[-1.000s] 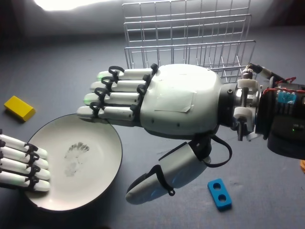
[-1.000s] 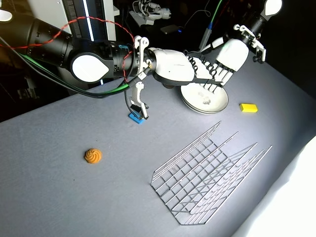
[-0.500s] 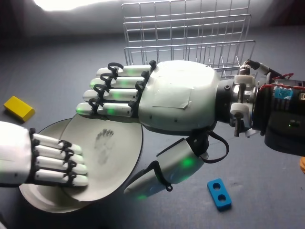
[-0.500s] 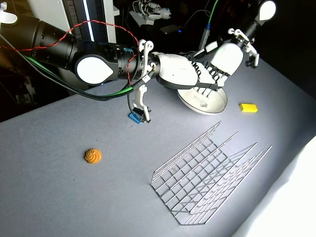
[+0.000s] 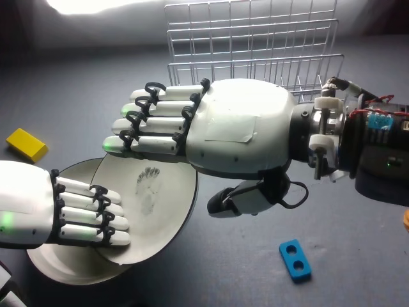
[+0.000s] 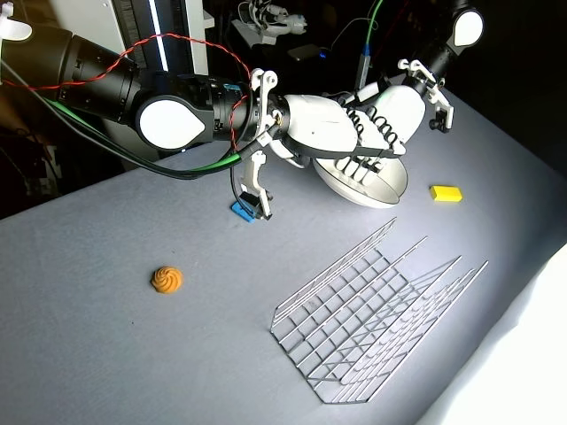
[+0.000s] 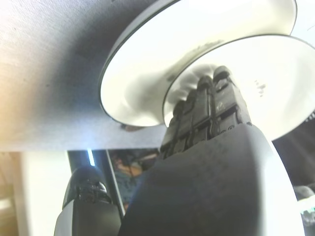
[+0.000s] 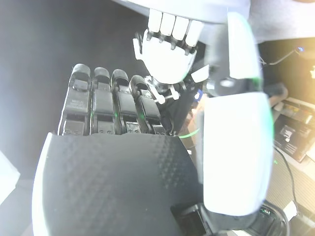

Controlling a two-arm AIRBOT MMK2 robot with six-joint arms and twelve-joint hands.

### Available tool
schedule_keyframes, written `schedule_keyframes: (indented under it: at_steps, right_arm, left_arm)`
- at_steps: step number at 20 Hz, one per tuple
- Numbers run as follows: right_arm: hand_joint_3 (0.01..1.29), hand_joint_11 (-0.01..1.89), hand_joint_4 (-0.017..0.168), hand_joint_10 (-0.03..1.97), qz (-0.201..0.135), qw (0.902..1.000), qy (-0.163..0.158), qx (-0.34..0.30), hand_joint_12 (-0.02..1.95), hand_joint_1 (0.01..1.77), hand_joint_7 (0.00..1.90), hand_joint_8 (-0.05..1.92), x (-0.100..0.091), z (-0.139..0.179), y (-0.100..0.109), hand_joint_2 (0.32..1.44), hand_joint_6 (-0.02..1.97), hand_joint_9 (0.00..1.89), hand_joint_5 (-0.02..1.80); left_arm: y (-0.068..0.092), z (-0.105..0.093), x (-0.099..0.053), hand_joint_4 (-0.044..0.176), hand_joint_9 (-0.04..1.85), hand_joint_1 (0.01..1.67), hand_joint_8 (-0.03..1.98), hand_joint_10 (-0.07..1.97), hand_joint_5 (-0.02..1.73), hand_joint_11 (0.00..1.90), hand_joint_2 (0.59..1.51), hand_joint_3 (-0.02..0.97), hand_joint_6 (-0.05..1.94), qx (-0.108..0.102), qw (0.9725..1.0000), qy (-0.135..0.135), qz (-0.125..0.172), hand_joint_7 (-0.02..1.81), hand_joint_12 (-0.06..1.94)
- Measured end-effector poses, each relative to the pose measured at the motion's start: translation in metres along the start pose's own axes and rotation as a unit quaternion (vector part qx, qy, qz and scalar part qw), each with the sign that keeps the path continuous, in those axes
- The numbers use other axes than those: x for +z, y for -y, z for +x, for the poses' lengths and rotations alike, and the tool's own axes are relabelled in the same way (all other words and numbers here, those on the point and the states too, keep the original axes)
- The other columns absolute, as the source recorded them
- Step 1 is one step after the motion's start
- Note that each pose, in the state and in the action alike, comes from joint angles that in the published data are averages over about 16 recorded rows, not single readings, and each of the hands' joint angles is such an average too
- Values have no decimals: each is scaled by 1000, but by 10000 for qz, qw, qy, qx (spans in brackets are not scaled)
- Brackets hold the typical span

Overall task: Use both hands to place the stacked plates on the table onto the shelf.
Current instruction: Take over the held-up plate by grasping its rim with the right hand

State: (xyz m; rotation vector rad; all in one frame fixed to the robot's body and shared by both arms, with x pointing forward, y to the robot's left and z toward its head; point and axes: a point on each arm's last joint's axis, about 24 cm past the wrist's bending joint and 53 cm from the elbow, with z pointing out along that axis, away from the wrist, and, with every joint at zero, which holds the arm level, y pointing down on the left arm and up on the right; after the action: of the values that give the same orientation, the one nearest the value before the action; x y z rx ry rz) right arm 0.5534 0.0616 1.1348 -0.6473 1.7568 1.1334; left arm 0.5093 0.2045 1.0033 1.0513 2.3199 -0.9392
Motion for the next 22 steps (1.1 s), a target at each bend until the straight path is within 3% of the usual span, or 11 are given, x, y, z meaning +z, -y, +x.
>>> schedule_keyframes:
  at_steps: [3, 6, 13, 22]
  right_arm:
    - [32, 27, 1, 8, 72, 9999, -67, -75, 19, 1051, 21, 13, -1, 3, 4, 969, 21, 20, 22]
    - [32, 27, 1, 8, 140, 9996, -146, -177, 67, 1140, 21, 12, -1, 7, 9, 975, 21, 20, 27]
    - [32, 23, 2, 8, 249, 9978, -365, -498, 200, 1182, 22, 13, 10, 24, 22, 985, 21, 23, 47]
    - [32, 16, 2, 8, 168, 9956, -521, -763, 448, 1160, 80, 13, 43, 46, 23, 993, 21, 81, 118]
  left_arm:
    - [0, 0, 0, -4, 18, 22, -20, 5, -1, 16, 1014, 8, -23, -17, 10000, 9, 1, -11, -17]
    - [0, 0, 0, -4, 17, 22, -20, 6, -1, 16, 1015, 9, -23, -35, 10000, 17, 1, -12, -17]
    - [-1, -1, 0, -4, 14, 23, -19, 7, -2, 16, 1016, 8, -23, -55, 10000, 36, 2, -12, -17]
    - [-3, -2, 1, -4, 11, 23, -19, 3, -2, 16, 1017, 9, -23, -79, 10000, 57, 1, -12, -18]
